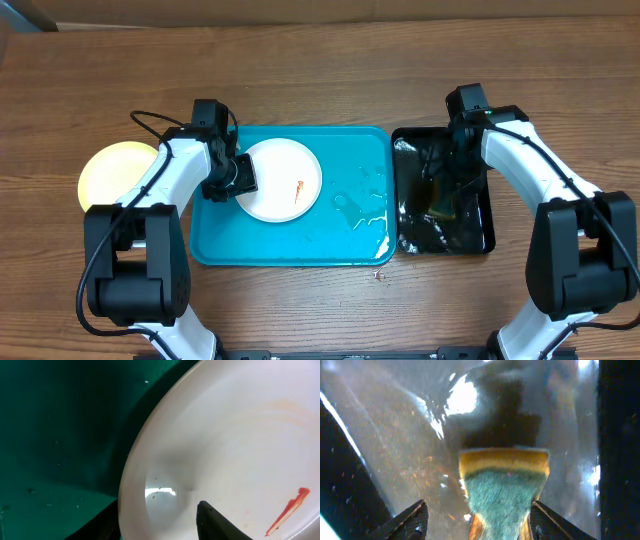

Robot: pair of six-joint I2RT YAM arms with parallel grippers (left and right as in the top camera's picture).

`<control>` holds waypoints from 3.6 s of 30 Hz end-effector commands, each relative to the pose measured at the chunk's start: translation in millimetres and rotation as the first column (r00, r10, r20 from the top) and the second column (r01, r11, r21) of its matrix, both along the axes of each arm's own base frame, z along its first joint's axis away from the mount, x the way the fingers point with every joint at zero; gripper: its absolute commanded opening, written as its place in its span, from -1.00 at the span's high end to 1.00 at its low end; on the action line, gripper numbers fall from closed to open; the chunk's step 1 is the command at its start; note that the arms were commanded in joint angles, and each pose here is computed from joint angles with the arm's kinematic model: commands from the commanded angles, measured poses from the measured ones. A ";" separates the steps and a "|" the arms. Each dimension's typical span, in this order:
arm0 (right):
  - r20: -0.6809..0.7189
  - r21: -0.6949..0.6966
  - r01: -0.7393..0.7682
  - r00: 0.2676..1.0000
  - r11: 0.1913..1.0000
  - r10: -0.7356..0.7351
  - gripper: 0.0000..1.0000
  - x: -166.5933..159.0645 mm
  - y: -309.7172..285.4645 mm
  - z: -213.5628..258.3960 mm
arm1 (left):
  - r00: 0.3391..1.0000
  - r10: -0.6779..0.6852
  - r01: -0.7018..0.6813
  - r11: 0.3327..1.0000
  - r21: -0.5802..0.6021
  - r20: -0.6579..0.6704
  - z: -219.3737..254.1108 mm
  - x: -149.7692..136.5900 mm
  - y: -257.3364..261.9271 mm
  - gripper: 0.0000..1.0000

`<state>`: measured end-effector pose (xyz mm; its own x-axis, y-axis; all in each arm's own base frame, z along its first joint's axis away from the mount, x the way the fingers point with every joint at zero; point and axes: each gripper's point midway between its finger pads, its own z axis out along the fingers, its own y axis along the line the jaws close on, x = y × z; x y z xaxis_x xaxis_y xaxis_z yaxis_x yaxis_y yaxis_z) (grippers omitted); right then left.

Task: Clean dirty plates on tray and stack at the side
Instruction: 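Grasp the sponge in the black tray with the right gripper, then carry the sponge over and scrub the held white plate with right gripper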

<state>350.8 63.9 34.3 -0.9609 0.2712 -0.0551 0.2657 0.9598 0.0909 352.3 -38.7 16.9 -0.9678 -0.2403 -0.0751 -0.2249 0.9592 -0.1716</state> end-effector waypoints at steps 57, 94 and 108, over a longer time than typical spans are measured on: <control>0.061 0.063 -0.235 0.971 0.970 0.231 0.93 7.1 22.7 68.1 | 0.989 -0.127 0.137 0.981 -0.140 0.075 1.7 10.3 -30.1 0.63; 0.423 -0.252 -0.575 0.658 0.778 0.623 0.93 30.6 213.6 80.7 | 0.994 -0.039 0.022 0.986 -0.166 -0.101 -1.1 -24.8 -36.7 0.92; 0.301 -0.219 -0.629 0.683 0.746 0.665 0.93 26.4 228.7 -1.9 | 0.994 -0.039 0.022 0.986 -0.165 -0.103 -1.2 -25.3 -36.6 0.92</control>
<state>378.0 281.6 39.1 -0.8074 -0.4252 -0.4090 -0.4352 0.8973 -0.0737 324.6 -71.1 16.7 -0.9758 -0.2112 0.0571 -0.2186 0.9298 -0.2961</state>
